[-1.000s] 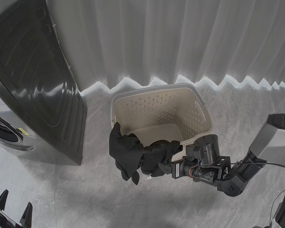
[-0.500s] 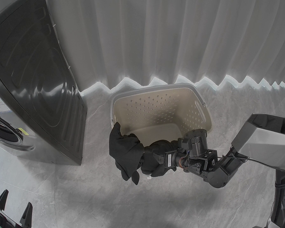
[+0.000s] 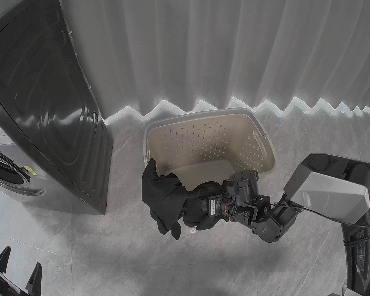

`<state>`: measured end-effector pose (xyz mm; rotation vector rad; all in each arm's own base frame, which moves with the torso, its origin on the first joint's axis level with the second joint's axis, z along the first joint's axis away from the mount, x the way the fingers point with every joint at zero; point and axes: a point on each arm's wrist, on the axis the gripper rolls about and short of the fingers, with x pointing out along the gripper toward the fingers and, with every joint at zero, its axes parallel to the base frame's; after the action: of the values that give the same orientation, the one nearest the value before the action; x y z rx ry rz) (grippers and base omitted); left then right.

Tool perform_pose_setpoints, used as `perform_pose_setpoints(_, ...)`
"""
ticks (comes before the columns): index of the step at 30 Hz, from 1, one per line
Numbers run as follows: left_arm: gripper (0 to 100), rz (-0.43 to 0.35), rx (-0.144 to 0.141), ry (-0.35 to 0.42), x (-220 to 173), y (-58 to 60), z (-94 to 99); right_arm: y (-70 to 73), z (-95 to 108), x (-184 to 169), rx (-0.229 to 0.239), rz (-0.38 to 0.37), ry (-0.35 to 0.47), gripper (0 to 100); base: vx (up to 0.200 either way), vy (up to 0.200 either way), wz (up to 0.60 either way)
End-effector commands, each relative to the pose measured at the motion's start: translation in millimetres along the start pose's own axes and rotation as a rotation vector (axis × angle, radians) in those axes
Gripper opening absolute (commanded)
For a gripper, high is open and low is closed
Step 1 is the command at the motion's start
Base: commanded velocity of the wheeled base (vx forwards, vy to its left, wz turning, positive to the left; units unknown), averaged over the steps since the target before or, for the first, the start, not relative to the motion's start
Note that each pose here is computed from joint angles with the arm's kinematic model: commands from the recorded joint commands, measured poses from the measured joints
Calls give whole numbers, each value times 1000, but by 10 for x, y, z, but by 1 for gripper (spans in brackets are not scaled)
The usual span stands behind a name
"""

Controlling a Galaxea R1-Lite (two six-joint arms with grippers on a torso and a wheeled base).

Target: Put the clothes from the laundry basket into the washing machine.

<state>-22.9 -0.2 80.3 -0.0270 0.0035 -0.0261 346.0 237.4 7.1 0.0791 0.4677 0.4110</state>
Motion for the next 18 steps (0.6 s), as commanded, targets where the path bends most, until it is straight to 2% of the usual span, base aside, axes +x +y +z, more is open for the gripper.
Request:
perform_pose_setpoints(1, 100, 0, -1, 0, 0, 1, -48, 9, -23, 46, 1, 4, -11, 0, 0, 0, 0)
perform_pose_setpoints(11, 100, 0, -1, 0, 0, 1, -48, 197, -3, -43, 0, 55, -37, 0, 0, 0, 0)
perform_pose_setpoints(13, 100, 0, -1, 0, 0, 1, -48, 253, -4, -167, -5, 68, -26, 0, 0, 0, 0)
perform_pose_setpoints(18, 100, 0, -2, 0, 0, 1, -48, 223, 101, -519, -7, 69, -25, 0, 0, 0, 0)
